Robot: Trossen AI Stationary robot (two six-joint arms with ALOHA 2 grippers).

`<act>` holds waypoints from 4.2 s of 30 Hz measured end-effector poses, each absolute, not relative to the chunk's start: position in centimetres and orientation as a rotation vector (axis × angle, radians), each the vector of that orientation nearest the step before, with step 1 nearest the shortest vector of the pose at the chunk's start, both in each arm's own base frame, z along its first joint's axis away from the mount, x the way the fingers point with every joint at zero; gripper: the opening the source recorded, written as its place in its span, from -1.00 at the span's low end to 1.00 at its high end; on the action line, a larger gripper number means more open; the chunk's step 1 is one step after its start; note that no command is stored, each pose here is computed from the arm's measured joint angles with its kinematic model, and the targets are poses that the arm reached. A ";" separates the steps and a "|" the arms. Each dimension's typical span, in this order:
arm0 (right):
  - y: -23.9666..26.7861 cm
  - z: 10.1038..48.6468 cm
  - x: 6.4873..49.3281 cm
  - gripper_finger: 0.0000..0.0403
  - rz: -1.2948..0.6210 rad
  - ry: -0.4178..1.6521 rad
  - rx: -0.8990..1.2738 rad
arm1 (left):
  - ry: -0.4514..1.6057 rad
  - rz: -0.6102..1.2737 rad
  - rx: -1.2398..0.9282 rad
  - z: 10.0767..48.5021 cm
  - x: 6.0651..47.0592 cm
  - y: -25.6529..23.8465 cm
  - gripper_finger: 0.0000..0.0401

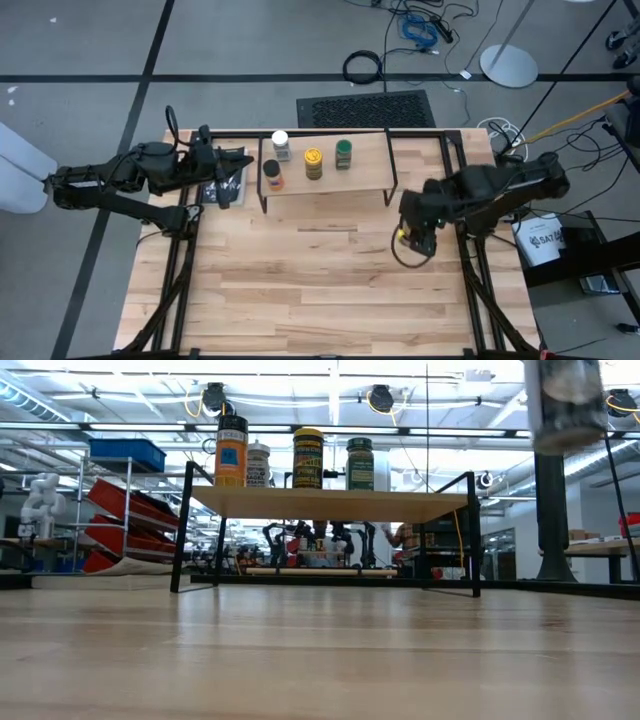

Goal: Shelf spices
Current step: Remove the brown seasoning bottle from the shelf, then remove the black seasoning bottle from the shelf

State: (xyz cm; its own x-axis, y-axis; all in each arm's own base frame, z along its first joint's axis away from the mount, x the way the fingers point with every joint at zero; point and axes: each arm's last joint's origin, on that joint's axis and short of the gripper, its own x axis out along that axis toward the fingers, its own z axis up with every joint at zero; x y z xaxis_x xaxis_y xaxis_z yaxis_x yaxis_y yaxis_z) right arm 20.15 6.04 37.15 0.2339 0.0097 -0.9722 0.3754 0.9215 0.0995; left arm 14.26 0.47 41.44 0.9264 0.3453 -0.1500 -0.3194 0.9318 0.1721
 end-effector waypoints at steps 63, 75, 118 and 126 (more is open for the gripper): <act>10.5 22.3 18.5 0.62 -0.436 1.329 0.456 | 0.162 0.281 0.138 41.4 15.8 0.2 -0.91; 10.5 27.6 19.2 0.66 -0.463 1.224 0.383 | 0.189 0.278 0.144 41.0 16.9 0.2 -0.67; 10.5 33.4 22.5 0.66 -0.545 0.749 -0.060 | 0.670 0.370 0.053 35.1 20.6 5.2 0.70; 10.5 33.3 22.5 0.66 -0.545 0.749 -0.059 | 0.728 0.341 0.007 34.0 21.4 6.9 0.70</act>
State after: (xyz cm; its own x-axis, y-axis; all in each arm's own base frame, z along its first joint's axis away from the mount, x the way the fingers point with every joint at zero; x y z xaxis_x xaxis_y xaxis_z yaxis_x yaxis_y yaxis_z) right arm 22.50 10.49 33.35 0.6008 -0.4906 -0.6311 0.4492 0.8603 -0.2411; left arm 21.43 6.90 34.02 0.6939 0.3081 -0.6508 -0.3035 0.9448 0.1238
